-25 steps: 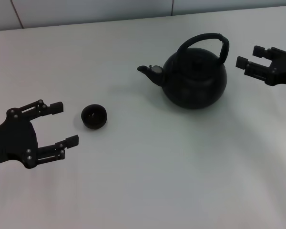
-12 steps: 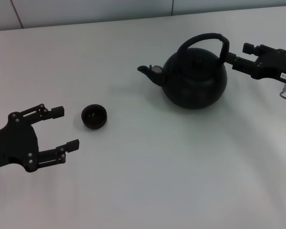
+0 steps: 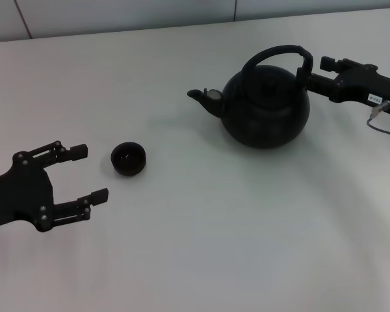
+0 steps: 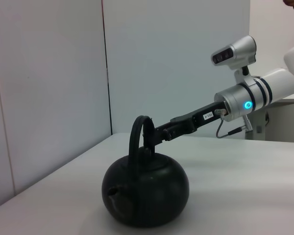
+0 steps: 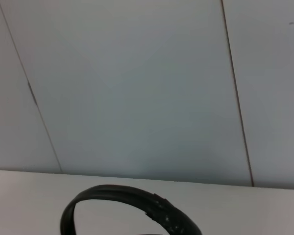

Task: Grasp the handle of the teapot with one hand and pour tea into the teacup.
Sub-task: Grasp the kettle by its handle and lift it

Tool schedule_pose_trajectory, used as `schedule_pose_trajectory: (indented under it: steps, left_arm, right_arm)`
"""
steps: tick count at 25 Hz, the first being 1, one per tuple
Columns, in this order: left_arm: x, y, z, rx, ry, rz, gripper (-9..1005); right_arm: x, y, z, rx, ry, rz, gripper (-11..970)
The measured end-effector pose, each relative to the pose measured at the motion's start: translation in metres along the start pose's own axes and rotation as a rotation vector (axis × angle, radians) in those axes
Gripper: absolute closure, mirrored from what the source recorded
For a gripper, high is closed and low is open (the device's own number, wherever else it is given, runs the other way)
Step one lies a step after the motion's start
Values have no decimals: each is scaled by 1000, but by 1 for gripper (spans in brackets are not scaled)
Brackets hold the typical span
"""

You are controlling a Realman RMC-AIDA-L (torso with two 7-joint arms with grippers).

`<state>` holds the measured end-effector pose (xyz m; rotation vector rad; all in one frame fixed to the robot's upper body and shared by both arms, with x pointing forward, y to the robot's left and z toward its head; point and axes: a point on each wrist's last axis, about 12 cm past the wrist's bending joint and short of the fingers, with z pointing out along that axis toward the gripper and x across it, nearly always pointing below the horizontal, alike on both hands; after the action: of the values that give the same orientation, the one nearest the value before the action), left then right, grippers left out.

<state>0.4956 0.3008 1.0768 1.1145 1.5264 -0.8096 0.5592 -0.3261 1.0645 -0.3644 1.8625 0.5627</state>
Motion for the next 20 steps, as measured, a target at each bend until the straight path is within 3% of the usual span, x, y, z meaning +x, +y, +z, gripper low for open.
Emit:
schedule_pose_trajectory:
  steps: [12,20]
  left_arm:
    - [0,1,1,-8,5,1,197]
    - [-1,3,2,-8,4,7,197]
  right_arm:
    - [-1,1,9,4,7,-13,261]
    - [0,1,9,4,10,-15,310]
